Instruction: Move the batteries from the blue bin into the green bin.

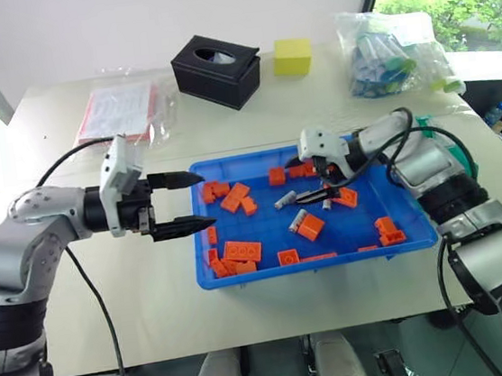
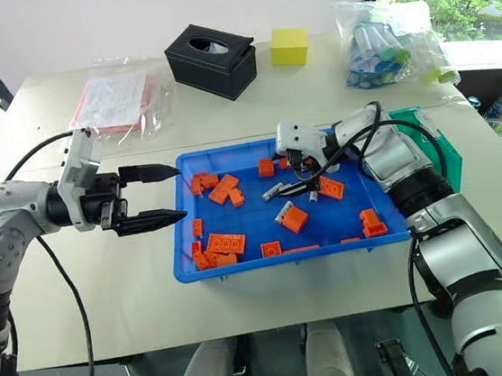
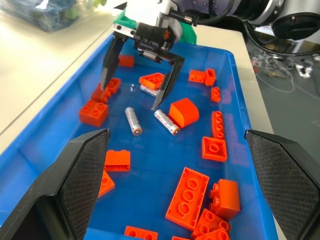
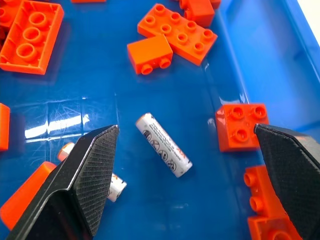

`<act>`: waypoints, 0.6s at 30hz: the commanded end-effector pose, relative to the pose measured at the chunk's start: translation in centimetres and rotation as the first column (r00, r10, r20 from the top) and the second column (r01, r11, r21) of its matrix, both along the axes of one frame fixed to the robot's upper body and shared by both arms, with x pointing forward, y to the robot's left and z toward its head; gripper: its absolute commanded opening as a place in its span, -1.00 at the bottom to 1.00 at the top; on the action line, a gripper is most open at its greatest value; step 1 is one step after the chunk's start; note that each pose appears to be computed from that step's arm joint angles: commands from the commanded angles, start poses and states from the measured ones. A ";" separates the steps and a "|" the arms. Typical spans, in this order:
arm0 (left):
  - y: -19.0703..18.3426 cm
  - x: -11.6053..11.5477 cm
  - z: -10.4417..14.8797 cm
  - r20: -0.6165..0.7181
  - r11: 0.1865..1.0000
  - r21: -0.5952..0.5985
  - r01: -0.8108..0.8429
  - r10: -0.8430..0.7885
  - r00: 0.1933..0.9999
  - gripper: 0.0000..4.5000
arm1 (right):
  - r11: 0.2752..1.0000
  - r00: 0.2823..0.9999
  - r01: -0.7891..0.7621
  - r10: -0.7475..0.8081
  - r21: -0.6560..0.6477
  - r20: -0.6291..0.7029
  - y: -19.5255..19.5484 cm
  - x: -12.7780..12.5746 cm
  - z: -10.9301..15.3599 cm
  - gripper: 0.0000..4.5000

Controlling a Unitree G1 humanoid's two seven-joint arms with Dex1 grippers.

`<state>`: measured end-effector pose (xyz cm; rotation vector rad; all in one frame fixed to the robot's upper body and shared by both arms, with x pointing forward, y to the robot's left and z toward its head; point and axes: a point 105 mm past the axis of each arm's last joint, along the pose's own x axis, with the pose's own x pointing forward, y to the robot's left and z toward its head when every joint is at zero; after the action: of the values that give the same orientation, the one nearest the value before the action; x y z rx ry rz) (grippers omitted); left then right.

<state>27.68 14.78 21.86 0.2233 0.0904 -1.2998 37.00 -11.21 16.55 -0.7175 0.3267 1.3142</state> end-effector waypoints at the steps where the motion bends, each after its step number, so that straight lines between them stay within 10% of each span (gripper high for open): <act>1: 0.4 -0.6 0.9 0.038 1.000 -0.004 -0.013 0.013 0.999 1.00 | 0.999 0.998 -0.043 0.041 0.033 0.052 -0.2 -0.7 2.7 0.98; 8: 0.6 -1.1 0.8 0.030 0.999 -0.006 -0.033 0.033 0.999 1.00 | 0.946 0.961 0.276 -0.268 0.170 -0.071 -2.1 -3.1 5.0 0.98; 18: -0.2 -1.1 0.7 0.001 0.999 0.004 0.044 -0.044 0.999 1.00 | 0.803 0.793 0.589 -0.550 0.097 -0.263 -2.6 -8.6 0.9 0.98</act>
<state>26.66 14.73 21.83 0.2030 0.1127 -1.3239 29.08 -13.81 16.85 -0.2840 0.5775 0.8410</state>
